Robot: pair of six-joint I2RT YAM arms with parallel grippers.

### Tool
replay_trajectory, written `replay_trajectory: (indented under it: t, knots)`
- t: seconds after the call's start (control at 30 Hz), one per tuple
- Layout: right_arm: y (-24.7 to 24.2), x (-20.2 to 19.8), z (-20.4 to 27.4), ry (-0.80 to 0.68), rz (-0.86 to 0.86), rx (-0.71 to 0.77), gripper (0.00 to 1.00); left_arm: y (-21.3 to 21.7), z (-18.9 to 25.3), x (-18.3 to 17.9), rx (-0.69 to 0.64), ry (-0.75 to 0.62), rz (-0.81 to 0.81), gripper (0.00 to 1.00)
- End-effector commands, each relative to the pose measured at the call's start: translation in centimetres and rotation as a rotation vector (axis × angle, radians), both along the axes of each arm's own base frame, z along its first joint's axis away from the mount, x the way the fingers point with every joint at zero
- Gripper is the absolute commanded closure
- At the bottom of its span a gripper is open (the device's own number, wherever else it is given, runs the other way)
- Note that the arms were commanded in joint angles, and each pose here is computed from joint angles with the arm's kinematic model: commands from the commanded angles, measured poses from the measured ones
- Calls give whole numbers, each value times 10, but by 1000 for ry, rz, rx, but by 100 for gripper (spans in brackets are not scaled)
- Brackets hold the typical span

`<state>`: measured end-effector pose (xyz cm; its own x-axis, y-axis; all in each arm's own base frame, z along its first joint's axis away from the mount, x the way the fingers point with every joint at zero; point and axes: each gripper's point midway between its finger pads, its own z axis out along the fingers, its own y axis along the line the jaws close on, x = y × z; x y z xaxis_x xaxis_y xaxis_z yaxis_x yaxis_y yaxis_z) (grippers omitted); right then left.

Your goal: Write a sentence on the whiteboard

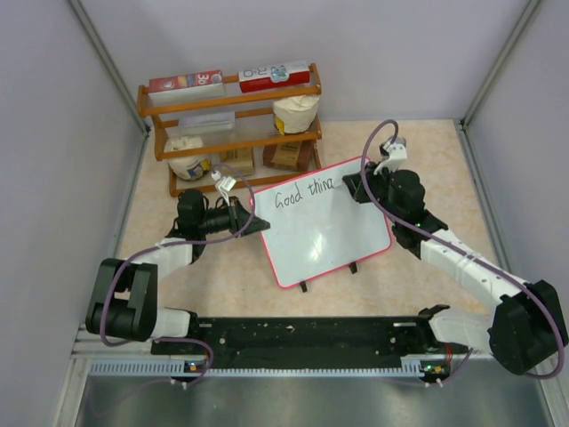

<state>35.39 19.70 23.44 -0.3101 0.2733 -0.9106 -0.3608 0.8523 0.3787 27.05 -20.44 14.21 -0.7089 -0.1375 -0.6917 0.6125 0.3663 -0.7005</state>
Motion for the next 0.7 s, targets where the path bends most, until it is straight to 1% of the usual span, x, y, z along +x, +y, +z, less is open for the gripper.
replay_trajectory:
  t: [0.0,0.27,0.3,0.67]
  knots:
    - [-9,-4,-9,10,-13,-26,100,-2,-41,-21,113,-64,-79,100]
    - [-11,-9,-15,19,-12,-32,100,-2,-41,-21,114,-66,-78,100]
    - [-7,-12,-14,18,12,-27,100,-2,-41,-21,114,-64,-78,100]
    - [-1,-17,-11,21,51,6,100,-2,-42,-21,114,-63,-78,100]
